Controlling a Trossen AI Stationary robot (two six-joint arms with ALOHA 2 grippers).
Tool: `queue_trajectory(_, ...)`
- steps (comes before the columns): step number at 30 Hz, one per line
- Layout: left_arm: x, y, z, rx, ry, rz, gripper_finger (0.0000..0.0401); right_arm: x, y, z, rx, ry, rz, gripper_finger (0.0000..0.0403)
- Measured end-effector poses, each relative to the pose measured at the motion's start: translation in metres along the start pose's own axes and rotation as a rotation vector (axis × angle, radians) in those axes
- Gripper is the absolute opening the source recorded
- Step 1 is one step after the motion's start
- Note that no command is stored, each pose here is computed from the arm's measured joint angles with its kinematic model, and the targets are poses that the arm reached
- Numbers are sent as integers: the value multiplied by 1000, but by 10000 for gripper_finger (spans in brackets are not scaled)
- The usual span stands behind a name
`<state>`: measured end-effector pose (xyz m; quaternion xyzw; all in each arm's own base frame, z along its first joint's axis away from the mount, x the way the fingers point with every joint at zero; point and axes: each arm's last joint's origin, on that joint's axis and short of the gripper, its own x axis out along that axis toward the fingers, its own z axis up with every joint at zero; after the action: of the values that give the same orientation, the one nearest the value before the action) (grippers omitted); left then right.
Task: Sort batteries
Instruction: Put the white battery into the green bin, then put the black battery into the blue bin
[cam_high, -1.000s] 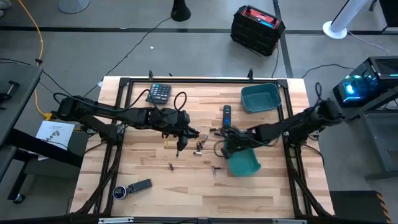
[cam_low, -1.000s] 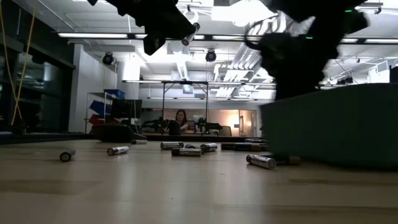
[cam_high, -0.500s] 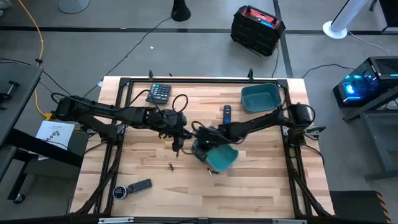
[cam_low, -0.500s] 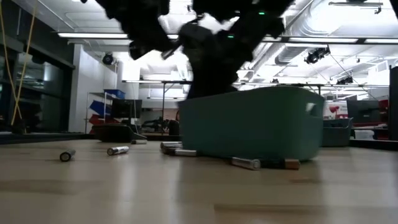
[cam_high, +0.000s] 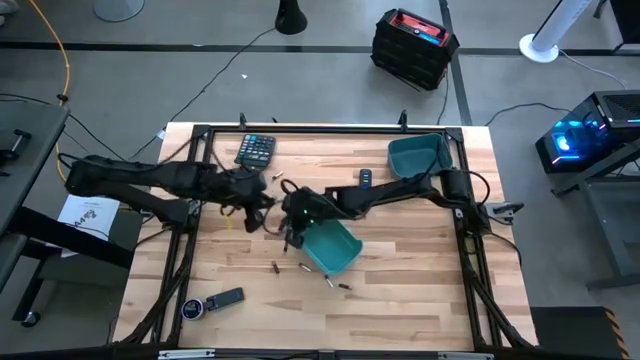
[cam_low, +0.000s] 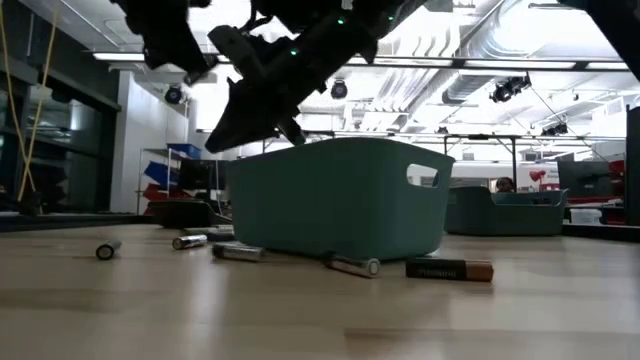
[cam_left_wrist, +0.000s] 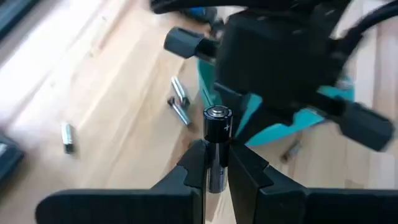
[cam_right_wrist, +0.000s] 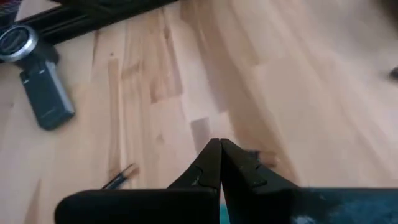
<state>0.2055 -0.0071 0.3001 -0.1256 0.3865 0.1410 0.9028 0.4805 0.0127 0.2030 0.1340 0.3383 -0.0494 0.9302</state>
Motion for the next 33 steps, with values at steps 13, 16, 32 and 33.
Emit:
queue_trajectory(13, 15, -11, -14, -16, -71, -144, 26, -95, -8, 36, -240, 243, -210, 0)
queue_trajectory(16, 46, -23, -21, -10, -82, -222, 26, -128, -11, 31, -231, 346, -314, 0)
queue_trajectory(32, 110, -54, 9, 182, 112, -285, 166, -221, -11, 34, -72, 297, -491, 0)
queue_trajectory(33, 105, -53, 10, 183, 124, -281, 175, -221, -11, 34, -79, 298, -497, 0)
